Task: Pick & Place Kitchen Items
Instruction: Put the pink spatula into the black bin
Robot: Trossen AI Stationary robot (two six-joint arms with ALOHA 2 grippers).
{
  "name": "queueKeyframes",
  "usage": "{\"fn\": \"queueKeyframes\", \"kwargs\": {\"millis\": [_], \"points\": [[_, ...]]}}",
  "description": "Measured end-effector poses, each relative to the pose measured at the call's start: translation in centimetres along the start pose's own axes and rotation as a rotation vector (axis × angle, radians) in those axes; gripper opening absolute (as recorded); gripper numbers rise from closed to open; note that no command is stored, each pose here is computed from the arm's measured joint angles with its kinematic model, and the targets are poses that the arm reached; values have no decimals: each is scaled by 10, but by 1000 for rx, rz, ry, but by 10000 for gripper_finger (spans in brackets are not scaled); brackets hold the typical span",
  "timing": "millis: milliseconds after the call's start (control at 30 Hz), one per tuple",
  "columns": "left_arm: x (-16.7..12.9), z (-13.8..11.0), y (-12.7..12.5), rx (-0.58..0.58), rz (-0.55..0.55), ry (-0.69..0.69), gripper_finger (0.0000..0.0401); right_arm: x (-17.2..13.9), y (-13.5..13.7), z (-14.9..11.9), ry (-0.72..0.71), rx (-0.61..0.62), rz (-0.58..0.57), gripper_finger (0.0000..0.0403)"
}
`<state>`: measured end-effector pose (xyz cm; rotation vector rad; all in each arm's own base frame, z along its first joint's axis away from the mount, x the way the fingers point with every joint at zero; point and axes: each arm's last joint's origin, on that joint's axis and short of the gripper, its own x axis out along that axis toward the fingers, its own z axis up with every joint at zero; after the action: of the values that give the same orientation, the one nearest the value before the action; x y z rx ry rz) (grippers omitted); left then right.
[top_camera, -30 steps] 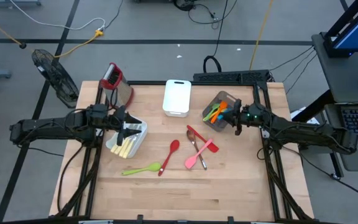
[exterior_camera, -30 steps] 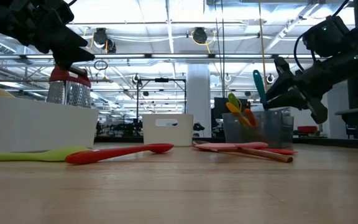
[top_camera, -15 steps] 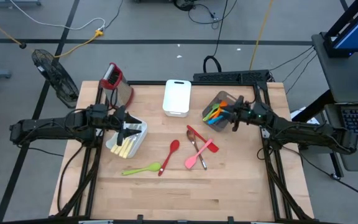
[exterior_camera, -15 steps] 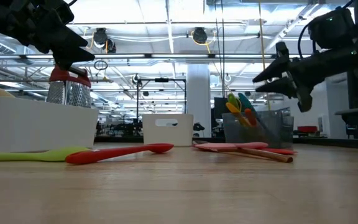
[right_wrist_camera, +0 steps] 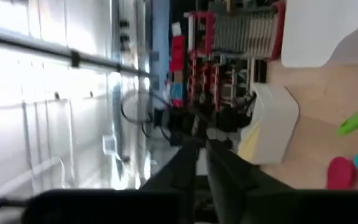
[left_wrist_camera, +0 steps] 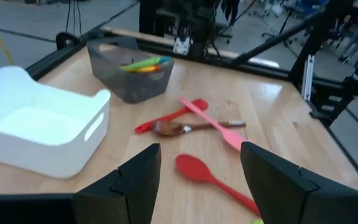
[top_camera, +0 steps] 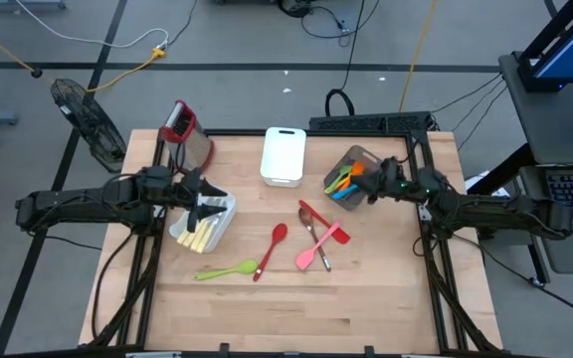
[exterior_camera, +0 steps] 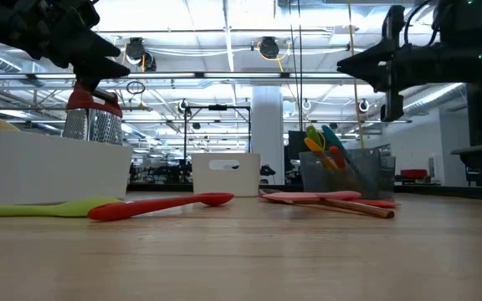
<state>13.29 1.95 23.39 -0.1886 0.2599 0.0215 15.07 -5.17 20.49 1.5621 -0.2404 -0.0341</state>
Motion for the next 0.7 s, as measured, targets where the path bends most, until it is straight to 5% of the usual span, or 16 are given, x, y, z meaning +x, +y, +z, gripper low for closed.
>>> {"fn": "queueKeyframes", "kwargs": {"millis": [200,533,700], "points": [[0,6,-1,-15,-8,-57,228,1,3,-12,68,-140,42,9],[0,7,-1,-67,-12,-70,228,3,40,-29,60,-514,349,1],[0,7,-1,-95,-13,-68,228,7,63,-41,186,-604,469,1]]}}
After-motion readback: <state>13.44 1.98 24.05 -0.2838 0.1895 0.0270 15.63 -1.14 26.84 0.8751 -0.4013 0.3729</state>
